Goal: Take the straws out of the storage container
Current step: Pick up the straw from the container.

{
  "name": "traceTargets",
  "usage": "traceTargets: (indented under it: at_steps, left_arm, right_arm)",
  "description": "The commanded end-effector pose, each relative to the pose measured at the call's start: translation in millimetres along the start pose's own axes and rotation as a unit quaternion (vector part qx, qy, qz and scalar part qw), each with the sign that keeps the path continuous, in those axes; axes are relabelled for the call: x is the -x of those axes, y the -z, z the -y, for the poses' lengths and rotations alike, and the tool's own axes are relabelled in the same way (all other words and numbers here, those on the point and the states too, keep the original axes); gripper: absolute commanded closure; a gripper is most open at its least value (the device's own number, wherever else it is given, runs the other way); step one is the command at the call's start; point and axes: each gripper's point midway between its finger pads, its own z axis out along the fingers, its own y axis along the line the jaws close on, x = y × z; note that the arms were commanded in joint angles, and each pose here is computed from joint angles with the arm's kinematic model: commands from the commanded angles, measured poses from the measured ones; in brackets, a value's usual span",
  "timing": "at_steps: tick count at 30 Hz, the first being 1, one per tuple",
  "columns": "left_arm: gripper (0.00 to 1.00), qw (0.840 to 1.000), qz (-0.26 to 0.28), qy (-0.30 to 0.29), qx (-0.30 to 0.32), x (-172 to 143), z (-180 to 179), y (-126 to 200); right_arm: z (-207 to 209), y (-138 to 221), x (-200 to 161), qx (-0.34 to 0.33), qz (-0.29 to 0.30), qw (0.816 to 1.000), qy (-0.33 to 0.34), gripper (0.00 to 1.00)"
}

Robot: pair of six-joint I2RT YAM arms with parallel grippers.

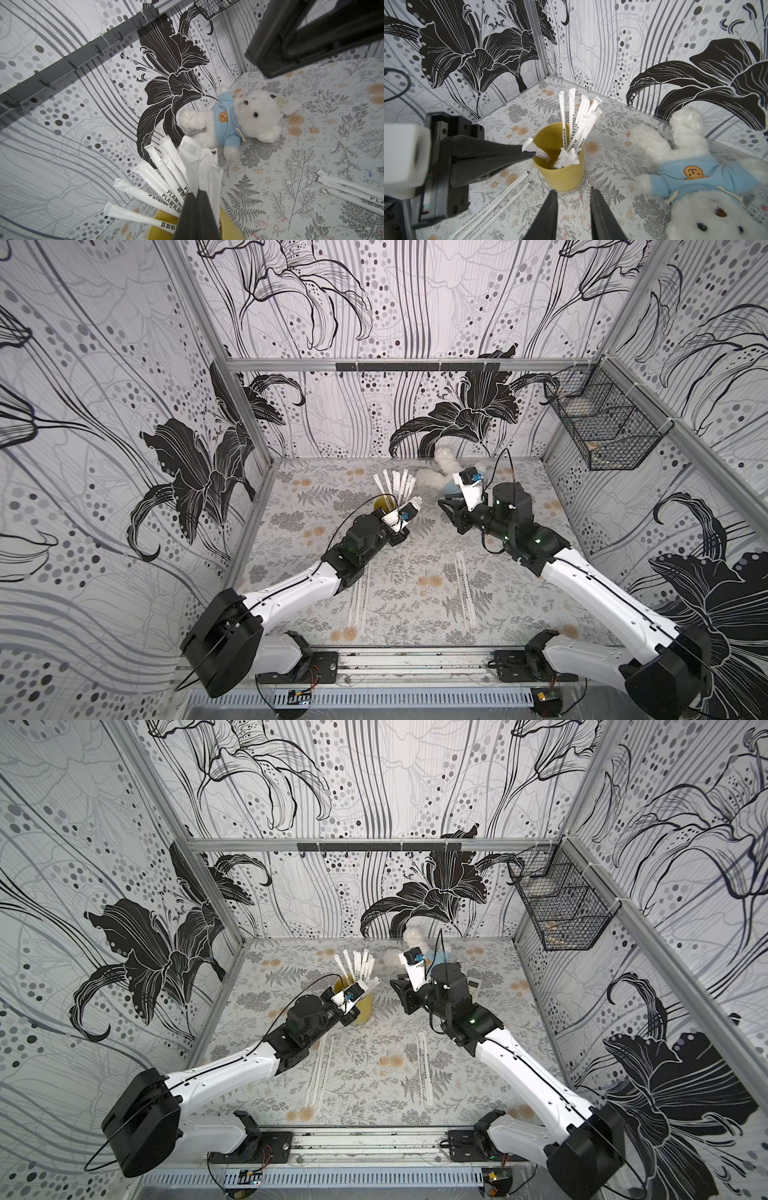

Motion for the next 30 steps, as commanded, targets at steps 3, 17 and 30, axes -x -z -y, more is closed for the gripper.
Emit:
traceTargets:
  at_steps: [3,17,30]
  left_arm:
    - [0.97,0.998,0.043,0.055,0.001,56.3,-17.8,22.3]
    - [0.96,0.973,-0.080,0.217,-0.024,46.7,-19.4,67.8]
    - [0.99,0.880,-0.361,0.309,-0.020,-92.2,11.0,79.6]
  right_arm:
    - [-17.6,7.6,20.1,0.045,0.026,0.999,0.000,0.66]
    - [-68.1,6.7,10.7,0.134,0.018,0.991,-0.012,0.57]
    - [-89.4,-9.7,-37.1,0.163,-0.048,0.983,-0.065,0.55]
